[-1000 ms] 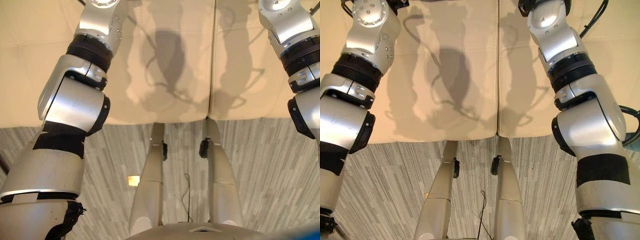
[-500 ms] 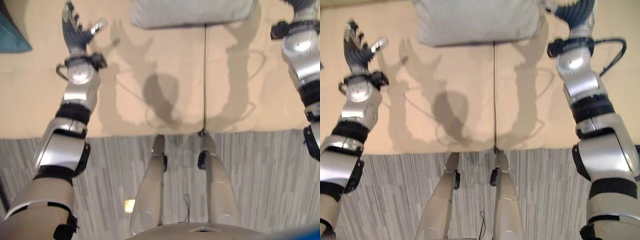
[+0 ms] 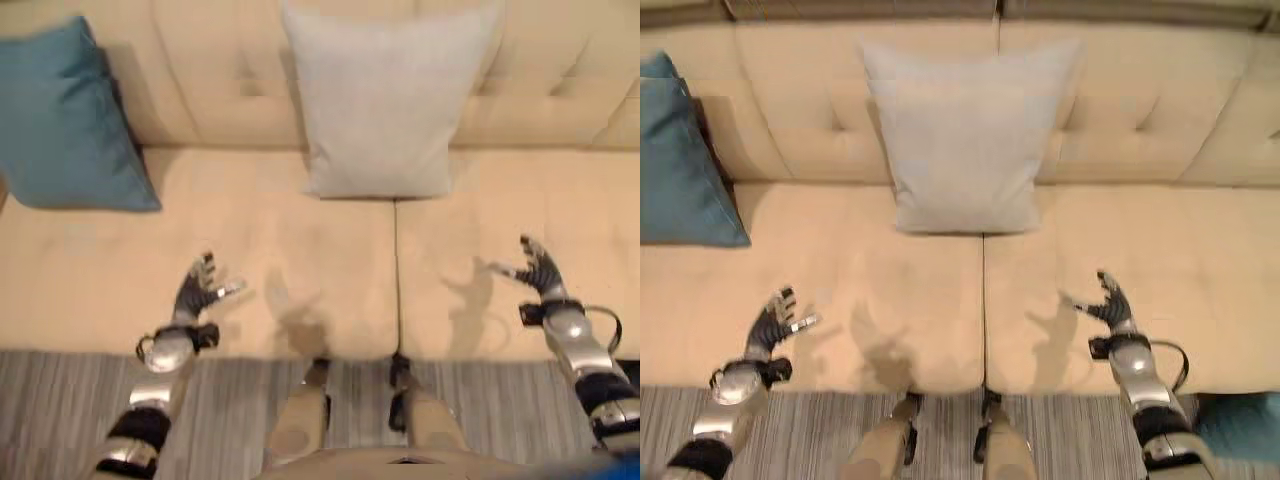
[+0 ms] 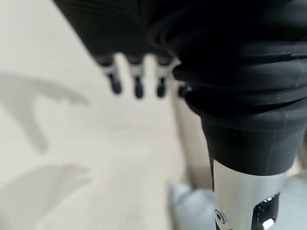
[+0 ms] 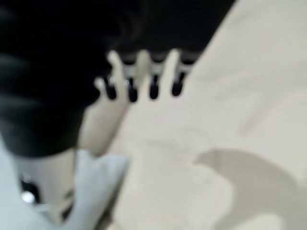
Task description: Pick up all the scattered cushions and arrange them neatly on the sofa.
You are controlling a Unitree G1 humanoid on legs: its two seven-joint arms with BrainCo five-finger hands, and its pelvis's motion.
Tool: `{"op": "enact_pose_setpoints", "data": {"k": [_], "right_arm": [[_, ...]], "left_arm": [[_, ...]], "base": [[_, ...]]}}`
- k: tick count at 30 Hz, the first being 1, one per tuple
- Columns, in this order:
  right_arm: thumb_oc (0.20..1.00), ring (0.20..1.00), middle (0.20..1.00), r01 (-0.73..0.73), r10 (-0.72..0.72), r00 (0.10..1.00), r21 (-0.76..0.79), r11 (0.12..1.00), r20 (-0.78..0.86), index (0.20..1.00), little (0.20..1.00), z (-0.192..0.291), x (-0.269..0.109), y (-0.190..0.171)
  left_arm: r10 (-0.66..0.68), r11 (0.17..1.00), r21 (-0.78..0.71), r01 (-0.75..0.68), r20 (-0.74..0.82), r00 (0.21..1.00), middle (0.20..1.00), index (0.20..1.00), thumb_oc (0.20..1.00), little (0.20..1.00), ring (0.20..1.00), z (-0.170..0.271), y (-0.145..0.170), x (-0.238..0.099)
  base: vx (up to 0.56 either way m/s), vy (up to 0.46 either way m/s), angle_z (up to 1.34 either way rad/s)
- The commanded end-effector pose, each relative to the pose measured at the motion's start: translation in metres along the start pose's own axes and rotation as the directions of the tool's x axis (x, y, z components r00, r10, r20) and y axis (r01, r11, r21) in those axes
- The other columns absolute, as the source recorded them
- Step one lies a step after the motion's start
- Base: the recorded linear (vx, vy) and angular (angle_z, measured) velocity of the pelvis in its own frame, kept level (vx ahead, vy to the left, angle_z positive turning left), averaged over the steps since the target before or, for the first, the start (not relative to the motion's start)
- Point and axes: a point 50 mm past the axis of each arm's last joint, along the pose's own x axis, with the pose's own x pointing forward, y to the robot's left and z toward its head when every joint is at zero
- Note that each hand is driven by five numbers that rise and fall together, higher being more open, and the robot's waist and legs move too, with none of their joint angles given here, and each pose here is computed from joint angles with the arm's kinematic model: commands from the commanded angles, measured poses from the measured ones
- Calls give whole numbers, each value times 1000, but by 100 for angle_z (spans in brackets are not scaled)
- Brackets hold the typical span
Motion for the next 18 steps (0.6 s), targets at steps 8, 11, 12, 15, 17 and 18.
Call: {"op": "enact_pose_setpoints", "data": {"k": [8,11,12,15,17,18], "right_arm": [[1000,1000,1000,-193,152,933,-96,977,-327,1000,1000,-90,-51,48],[1000,1000,1000,-206,159,907,-81,975,-391,1000,1000,-103,-61,53],[1000,1000,1000,-214,165,896,-76,974,-411,1000,1000,-108,-64,54],[1000,1000,1000,-232,169,883,-94,968,-439,1000,1000,-112,-65,53],[1000,1000,1000,-245,176,877,-101,964,-448,1000,1000,-113,-66,54],[1000,1000,1000,-250,176,873,-106,963,-454,1000,1000,-114,-67,53]], "left_arm": [[-8,992,108,59,-427,904,1000,1000,1000,1000,1000,-98,-22,-42],[-14,989,124,83,-475,880,1000,1000,1000,1000,1000,-108,-27,-49],[-22,988,125,94,-485,874,1000,1000,1000,1000,1000,-110,-29,-50],[-25,984,135,112,-524,852,1000,1000,1000,1000,1000,-119,-29,-58],[-30,985,128,115,-531,847,1000,1000,1000,1000,1000,-120,-32,-59],[-30,985,126,114,-530,847,1000,1000,1000,1000,1000,-120,-32,-60]], "base": [[8,-91,8],[-108,-59,30],[-203,-36,18],[-172,54,16],[-140,127,-26],[-152,232,-36]]}}
